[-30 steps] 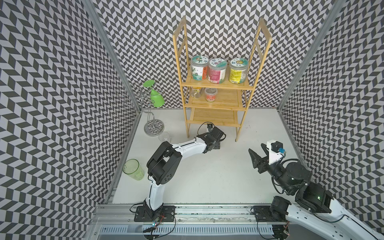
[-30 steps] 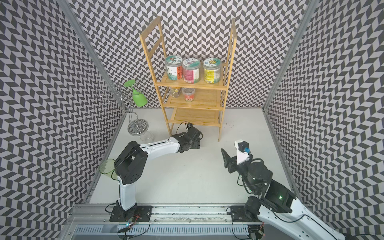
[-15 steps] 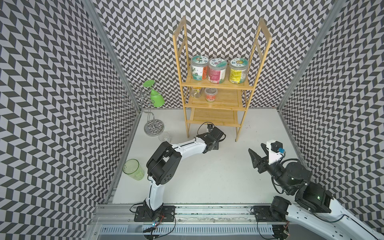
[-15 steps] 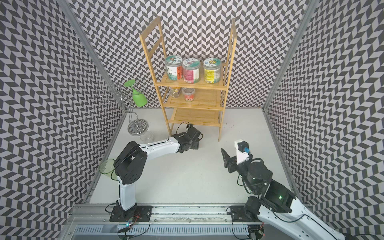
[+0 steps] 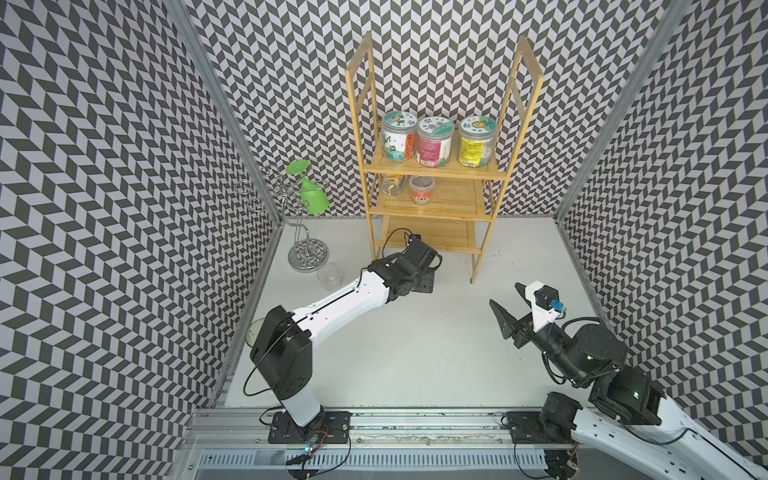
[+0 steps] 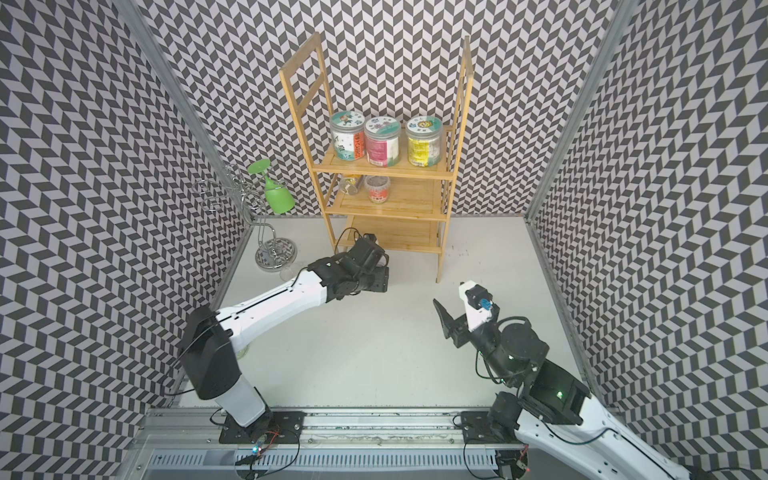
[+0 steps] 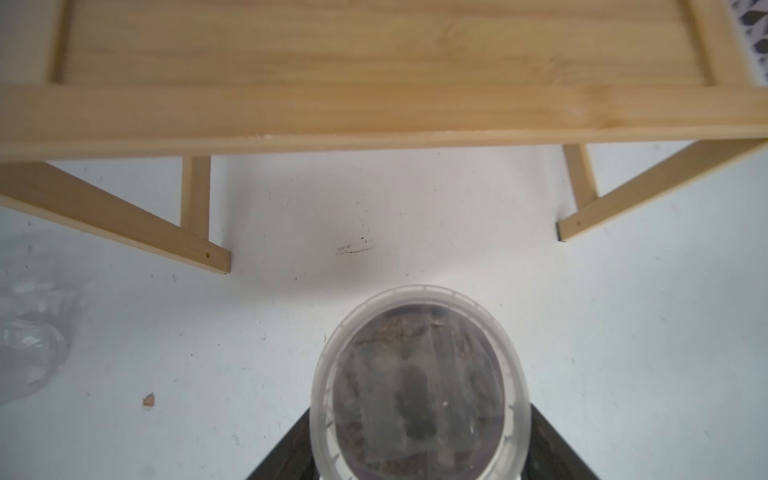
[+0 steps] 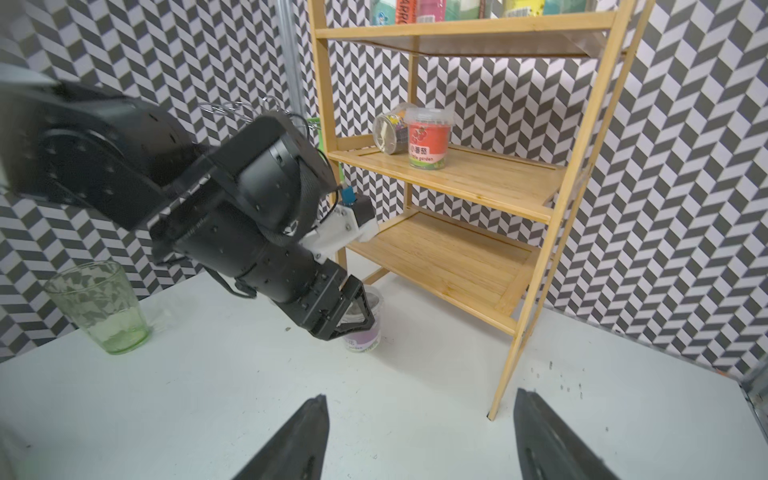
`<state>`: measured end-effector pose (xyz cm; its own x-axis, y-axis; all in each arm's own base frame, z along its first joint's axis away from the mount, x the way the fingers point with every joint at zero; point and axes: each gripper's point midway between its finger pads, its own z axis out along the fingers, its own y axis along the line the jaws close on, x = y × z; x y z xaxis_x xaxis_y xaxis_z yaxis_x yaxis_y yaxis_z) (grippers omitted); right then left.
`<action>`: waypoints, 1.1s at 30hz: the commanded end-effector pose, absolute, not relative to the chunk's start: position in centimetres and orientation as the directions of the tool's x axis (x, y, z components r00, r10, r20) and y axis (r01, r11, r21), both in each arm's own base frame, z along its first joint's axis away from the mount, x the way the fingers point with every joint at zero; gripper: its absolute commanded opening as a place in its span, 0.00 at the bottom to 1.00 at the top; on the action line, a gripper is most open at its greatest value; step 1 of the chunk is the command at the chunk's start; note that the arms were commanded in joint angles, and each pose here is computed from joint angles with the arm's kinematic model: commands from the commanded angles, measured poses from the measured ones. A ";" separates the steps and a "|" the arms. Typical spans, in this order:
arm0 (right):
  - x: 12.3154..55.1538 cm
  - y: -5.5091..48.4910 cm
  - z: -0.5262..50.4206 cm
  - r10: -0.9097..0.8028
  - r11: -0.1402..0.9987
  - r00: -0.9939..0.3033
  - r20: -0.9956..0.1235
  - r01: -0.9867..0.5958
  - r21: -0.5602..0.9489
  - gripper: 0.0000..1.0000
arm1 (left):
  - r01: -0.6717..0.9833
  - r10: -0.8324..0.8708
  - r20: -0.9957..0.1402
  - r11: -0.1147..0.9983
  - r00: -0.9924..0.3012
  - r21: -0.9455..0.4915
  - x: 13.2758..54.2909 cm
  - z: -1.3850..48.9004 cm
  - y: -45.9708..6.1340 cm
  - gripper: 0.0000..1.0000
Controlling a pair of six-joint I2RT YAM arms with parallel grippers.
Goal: Place the seed container on the shelf
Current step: Pick up the seed jar at the center of the board.
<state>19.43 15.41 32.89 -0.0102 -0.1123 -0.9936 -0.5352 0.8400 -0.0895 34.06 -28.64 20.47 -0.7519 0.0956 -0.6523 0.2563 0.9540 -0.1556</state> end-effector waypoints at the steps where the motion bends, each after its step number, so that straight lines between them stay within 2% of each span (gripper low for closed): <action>1: 18.6 17.3 34.0 -0.104 0.776 0.085 -0.991 -0.617 -0.134 0.75 | 0.341 0.146 -0.659 0.923 -0.738 -0.177 32.0 24.3 -27.7 0.70; 9: 18.8 21.1 33.1 -0.153 0.680 0.148 -0.977 -0.702 -0.213 0.80 | 0.451 0.182 -0.699 0.865 -0.691 -0.221 28.5 30.1 -26.3 0.70; 16: 18.8 24.3 33.2 -0.161 0.593 0.217 -0.963 -0.759 -0.270 0.87 | 0.504 0.212 -0.708 0.832 -0.674 -0.231 26.0 31.8 -25.0 0.70; 27: 18.1 28.0 34.8 -0.074 0.473 0.237 -0.969 -0.847 -0.243 0.93 | 0.569 0.253 -0.721 0.788 -0.645 -0.233 23.9 32.6 -24.3 0.71; 33: 19.0 29.3 34.8 -0.019 0.473 0.176 -0.984 -0.866 -0.164 0.95 | 0.606 0.273 -0.732 0.761 -0.624 -0.233 22.9 33.4 -24.2 0.72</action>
